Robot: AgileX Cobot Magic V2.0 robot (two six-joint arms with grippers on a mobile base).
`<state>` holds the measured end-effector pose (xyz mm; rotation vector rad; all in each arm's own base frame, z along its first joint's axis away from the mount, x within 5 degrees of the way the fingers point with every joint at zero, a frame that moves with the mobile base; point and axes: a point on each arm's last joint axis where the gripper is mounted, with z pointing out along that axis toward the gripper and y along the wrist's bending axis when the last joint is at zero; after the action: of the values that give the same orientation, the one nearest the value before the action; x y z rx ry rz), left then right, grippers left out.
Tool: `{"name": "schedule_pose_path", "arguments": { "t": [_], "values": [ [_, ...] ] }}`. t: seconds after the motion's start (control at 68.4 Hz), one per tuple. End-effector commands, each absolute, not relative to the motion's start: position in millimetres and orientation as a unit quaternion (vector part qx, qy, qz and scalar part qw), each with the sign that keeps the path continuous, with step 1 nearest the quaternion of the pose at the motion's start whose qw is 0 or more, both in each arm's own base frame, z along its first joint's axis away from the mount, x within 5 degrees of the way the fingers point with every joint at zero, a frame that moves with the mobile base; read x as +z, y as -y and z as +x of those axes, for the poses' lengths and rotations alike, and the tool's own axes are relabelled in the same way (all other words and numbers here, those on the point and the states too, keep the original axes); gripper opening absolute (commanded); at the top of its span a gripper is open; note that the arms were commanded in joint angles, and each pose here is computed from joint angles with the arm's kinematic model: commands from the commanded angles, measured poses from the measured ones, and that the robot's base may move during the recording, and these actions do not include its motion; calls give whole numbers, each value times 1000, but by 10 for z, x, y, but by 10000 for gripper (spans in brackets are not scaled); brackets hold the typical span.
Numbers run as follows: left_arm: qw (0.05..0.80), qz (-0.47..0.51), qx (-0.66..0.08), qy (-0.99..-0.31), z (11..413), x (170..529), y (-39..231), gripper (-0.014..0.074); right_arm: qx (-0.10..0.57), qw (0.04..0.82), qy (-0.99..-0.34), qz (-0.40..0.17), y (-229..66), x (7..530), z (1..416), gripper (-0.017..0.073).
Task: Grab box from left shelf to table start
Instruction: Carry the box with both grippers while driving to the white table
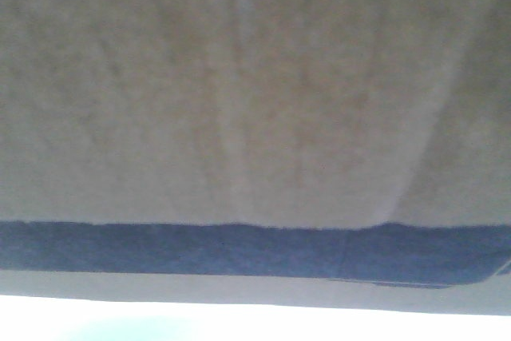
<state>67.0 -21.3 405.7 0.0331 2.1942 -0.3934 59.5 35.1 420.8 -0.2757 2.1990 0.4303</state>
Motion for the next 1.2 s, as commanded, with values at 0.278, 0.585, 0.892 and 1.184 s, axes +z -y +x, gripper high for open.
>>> {"name": "schedule_pose_path", "arguments": {
  "t": [0.278, 0.585, 0.892, 1.184],
  "values": [
    [367, 103, -282, -880, 460, 4133, 396, -92, 201, 530, -814, -127, -405, 4474, 667, 66],
    [367, 103, -282, -880, 460, 4133, 396, -92, 201, 530, -814, -127, -405, 4474, 667, 66],
    [367, 103, -282, -880, 460, 4133, 396, -92, 201, 530, -814, -127, -405, 4474, 667, 66],
    [365, 104, -286, -880, 454, 4133, 402, -92, 201, 530, -814, -127, -405, 4474, 667, 66]
  ]
}}
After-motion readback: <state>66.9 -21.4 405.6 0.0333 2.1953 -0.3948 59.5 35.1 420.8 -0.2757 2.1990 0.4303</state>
